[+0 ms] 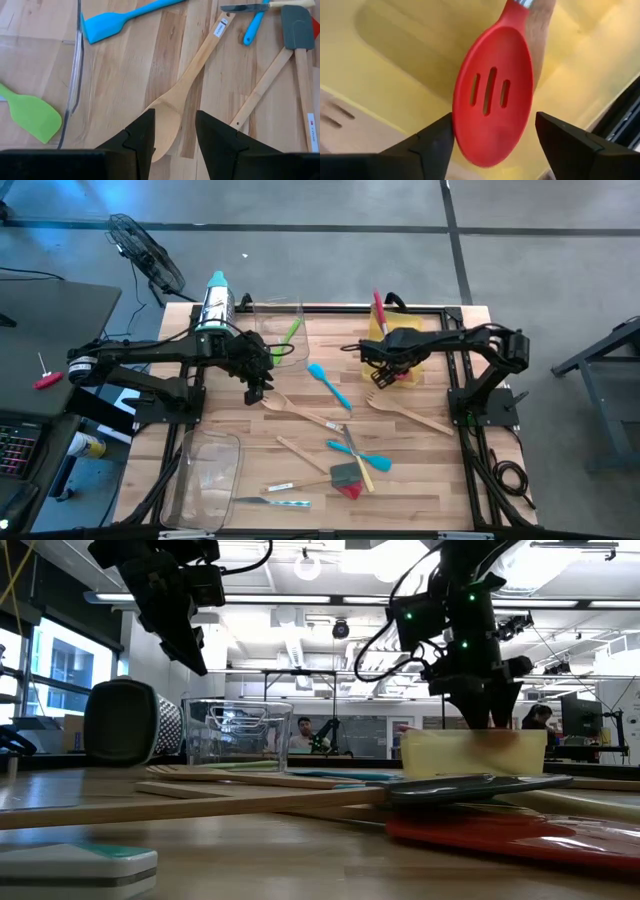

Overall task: Pick & Place Kitchen Items
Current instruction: Put the red serving spoon into the yellow bin, then put the yellow table knife into the bottom transparent bin

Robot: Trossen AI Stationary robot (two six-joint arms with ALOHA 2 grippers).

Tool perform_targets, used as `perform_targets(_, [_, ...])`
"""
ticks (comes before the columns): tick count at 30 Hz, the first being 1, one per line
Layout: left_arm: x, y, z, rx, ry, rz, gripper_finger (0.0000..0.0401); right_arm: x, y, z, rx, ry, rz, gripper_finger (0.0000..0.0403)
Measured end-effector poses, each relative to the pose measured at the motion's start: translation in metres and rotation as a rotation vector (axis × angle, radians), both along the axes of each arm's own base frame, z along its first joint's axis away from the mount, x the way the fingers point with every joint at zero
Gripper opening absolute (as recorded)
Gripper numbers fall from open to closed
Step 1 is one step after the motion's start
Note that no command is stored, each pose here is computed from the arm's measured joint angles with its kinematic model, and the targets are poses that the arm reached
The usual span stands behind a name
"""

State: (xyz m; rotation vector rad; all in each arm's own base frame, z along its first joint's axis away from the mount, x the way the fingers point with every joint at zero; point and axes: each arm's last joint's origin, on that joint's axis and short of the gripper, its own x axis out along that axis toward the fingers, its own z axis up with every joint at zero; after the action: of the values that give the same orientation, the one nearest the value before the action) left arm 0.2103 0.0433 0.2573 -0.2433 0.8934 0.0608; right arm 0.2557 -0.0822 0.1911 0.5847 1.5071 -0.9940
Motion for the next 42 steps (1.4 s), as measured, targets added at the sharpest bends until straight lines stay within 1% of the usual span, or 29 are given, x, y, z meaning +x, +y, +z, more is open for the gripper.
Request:
perform_targets(3, [0.0,0.0,0.0,0.0,0.0,0.0,0.0139,-0.001,-0.001,0.001,-0.034,0.012,-0.015,0.0266])
perform_targets(7, [0.0,0.0,0.0,0.0,-0.002,0.0,0.0139,-0.005,-0.001,0.008,-0.071,0.0,-0.019,0.0251])
perform_targets(10, [0.0,0.0,0.0,0.001,-0.002,0.0,0.0139,-0.009,0.0,0.019,-0.104,-0.037,-0.018,0.0237])
perform_targets(13, [0.0,0.0,0.0,0.001,-0.003,0.0,0.0139,-0.016,0.002,0.034,-0.118,-0.103,-0.024,0.0224])
perform_targets(16, [0.0,0.0,0.0,0.001,-0.003,0.0,0.0139,-0.024,0.006,0.051,-0.084,-0.202,-0.028,0.0213])
perform_targets(20, [0.0,0.0,0.0,0.001,-0.002,0.0,0.0139,-0.03,0.016,0.072,0.057,-0.394,-0.013,0.0206])
perform_targets(24, [0.0,0.0,0.0,0.0,0.0,0.0,0.0139,-0.029,0.036,0.088,0.214,-0.567,0.079,0.0205])
perform_targets(27, [0.0,0.0,0.0,-0.001,0.005,0.0,0.0139,-0.024,0.055,0.092,0.282,-0.627,0.175,0.0205])
perform_targets(29, [-0.001,0.0,-0.001,-0.003,0.011,0.0,0.0139,-0.022,0.069,0.093,0.307,-0.636,0.236,0.0205])
perform_targets(34, [-0.002,0.0,-0.001,-0.005,0.022,0.0,0.0139,-0.017,0.105,0.091,0.291,-0.629,0.387,0.0205])
perform_targets(38, [-0.002,0.0,-0.002,-0.007,0.027,0.0,0.0139,-0.017,0.133,0.087,0.225,-0.599,0.49,0.0205])
perform_targets(42, [-0.002,0.0,-0.001,-0.006,0.026,0.0,0.0139,-0.014,0.155,0.076,0.166,-0.547,0.562,0.0205])
